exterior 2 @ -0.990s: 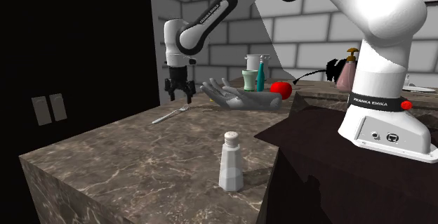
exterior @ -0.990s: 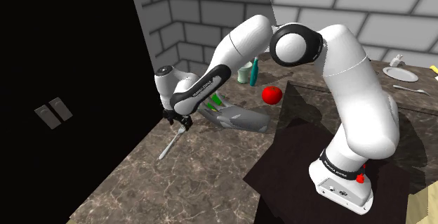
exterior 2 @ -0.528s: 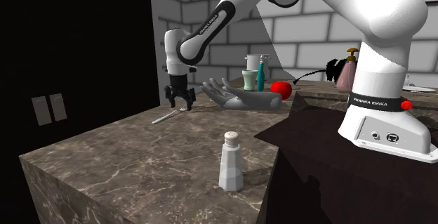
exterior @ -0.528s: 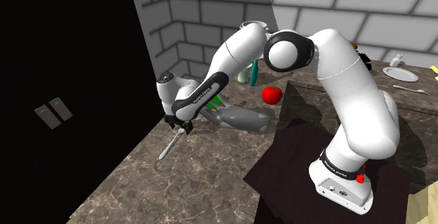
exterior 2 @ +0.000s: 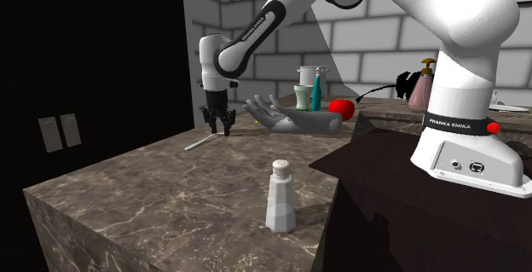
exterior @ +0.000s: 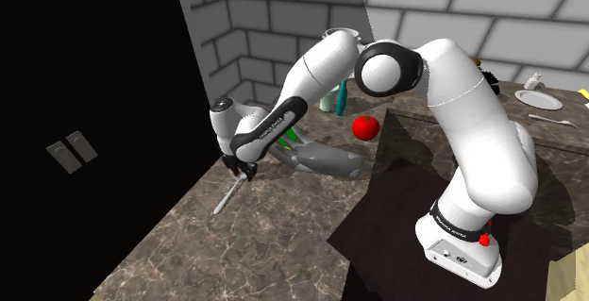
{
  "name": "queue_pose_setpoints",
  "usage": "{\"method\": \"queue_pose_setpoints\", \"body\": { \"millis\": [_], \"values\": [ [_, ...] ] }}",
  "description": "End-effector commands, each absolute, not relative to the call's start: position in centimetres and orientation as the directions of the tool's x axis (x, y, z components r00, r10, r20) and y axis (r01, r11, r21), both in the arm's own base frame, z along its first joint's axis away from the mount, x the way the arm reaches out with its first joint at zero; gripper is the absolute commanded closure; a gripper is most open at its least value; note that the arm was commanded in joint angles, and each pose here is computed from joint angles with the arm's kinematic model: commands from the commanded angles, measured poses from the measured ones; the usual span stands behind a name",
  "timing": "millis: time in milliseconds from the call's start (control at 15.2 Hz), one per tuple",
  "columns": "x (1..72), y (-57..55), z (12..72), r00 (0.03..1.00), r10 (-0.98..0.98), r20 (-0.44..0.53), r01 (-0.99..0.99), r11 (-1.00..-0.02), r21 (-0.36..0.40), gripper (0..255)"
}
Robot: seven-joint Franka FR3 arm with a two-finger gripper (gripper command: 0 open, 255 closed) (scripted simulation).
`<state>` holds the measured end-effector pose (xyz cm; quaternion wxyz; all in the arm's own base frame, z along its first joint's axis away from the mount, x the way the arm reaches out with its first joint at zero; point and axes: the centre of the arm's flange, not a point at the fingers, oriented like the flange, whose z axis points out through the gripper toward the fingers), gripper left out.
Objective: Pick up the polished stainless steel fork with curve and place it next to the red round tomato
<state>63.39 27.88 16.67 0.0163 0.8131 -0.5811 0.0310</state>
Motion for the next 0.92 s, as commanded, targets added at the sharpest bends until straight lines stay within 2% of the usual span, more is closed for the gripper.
{"method": "queue_pose_setpoints", "body": {
  "millis": [0, 462, 858],
  "values": [
    [63.5, 27.8, 16.5, 0.322, -0.945, 0.066, -0.946, -0.323, -0.019, 255],
    [63.5, 27.8, 16.4, 0.322, -0.945, 0.066, -0.946, -0.323, -0.019, 255],
    [63.5, 27.8, 19.6, 0.322, -0.945, 0.065, -0.946, -0.323, -0.019, 255]
  ]
}}
